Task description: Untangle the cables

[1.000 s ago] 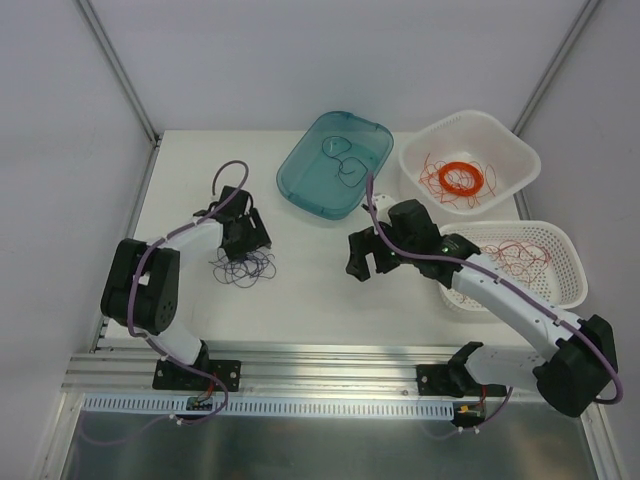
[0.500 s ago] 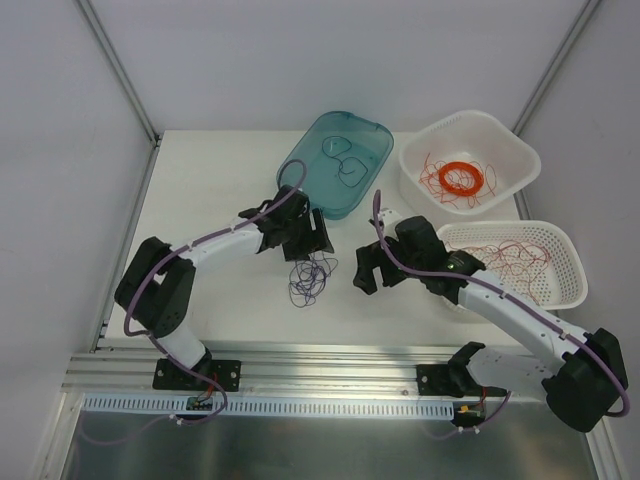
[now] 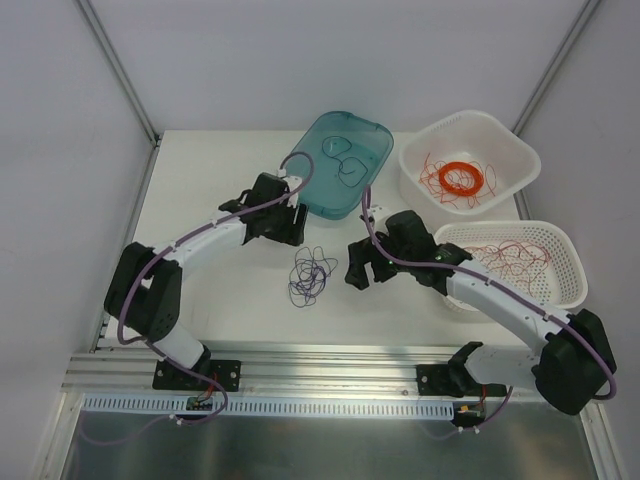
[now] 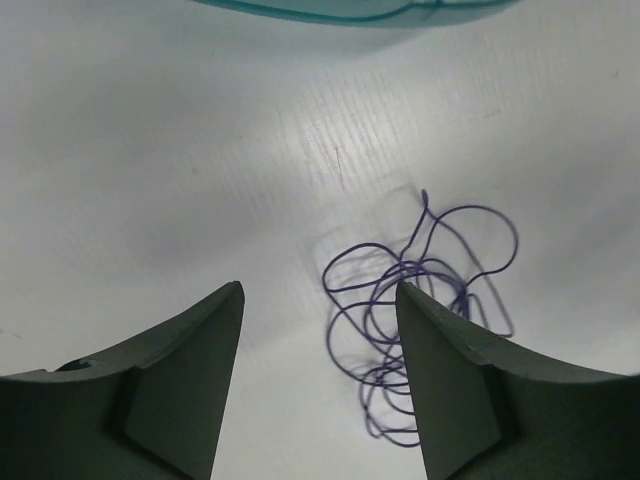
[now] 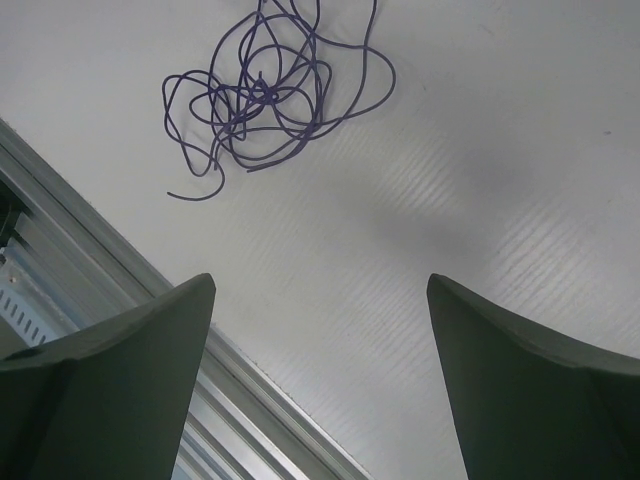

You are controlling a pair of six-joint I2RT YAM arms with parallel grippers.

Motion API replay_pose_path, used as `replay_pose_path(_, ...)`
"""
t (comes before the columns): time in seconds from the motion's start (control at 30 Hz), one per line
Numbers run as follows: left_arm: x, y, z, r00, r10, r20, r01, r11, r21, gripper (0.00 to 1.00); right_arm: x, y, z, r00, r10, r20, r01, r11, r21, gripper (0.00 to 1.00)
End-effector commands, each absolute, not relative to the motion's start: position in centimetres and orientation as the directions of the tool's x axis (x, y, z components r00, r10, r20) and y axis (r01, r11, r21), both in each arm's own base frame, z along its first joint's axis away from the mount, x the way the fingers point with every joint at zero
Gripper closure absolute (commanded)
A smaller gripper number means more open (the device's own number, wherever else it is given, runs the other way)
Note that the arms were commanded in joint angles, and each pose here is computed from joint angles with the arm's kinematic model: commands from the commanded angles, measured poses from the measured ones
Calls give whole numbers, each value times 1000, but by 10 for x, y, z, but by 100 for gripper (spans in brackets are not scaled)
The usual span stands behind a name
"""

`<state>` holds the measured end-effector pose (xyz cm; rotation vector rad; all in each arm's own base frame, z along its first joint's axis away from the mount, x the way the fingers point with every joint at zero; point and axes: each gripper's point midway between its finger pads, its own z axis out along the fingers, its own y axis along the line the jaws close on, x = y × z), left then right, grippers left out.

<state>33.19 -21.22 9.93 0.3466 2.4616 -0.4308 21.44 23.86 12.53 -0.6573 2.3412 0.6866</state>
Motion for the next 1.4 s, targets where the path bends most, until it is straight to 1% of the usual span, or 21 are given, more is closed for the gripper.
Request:
replay_pose_path(0.0, 342, -210, 92, -614, 471, -634, 627, 778, -29, 39, 226, 261, 153, -643, -257, -721, -648, 685, 333, 9)
replay_pose_path(0.07, 343, -212, 83, -594, 513, -620, 671, 741, -30, 41, 227, 263, 153, -645, -260, -719, -649, 683, 335, 9)
replay_pose_path(0.1, 343, -218, 84, -565, 533, -630, 710, 703, -43, 42, 228, 264, 153, -647, -260, -717, -650, 680, 339, 9)
replay_pose_path(0.2, 347, -227, 80, -541, 554, -633, 750, 659, -64, 43, 230, 266, 153, -648, -256, -718, -648, 680, 342, 9)
replay_pose_path(0.33, 347, -238, 71, -539, 562, -628, 775, 622, -109, 50, 230, 270, 151, -659, -259, -706, -646, 676, 355, 9)
replay_pose_path(0.43, 339, -246, 64, -550, 558, -621, 790, 590, -169, 52, 230, 270, 150, -667, -249, -702, -637, 680, 364, 9)
replay_pose_path(0.63, 321, -249, 60, -561, 555, -615, 800, 554, -230, 54, 230, 273, 148, -682, -237, -692, -625, 681, 382, 9)
replay_pose_path(0.87, 308, -249, 55, -600, 540, -590, 778, 563, -277, 55, 229, 276, 143, -690, -242, -682, -626, 672, 395, 10)
replay_pose_path(0.97, 309, -249, 52, -647, 510, -567, 739, 601, -303, 61, 230, 281, 143, -707, -216, -674, -609, 671, 423, 10)
replay_pose_path(1.0, 309, -250, 52, -661, 499, -561, 727, 611, -313, 67, 230, 282, 142, -709, -211, -673, -605, 672, 427, 10)
replay_pose_path(1.1, 308, -255, 51, -710, 459, -534, 681, 640, -356, 76, 230, 290, 139, -721, -196, -664, -595, 668, 448, 10)
replay_pose_path(1.13, 308, -256, 51, -719, 451, -529, 671, 648, -359, 86, 232, 293, 134, -729, -197, -655, -588, 671, 452, 10)
replay_pose_path(1.2, 307, -259, 53, -742, 426, -517, 646, 663, -380, 97, 233, 300, 130, -743, -179, -645, -569, 677, 467, 10)
replay_pose_path(1.23, 306, -259, 55, -748, 416, -517, 636, 671, -382, 100, 234, 303, 124, -752, -181, -634, -559, 685, 467, 10)
replay_pose_path(1.37, 301, -260, 67, -797, 333, -504, 563, 714, -417, 100, 237, 313, 110, -783, -148, -604, -502, 725, 472, 10)
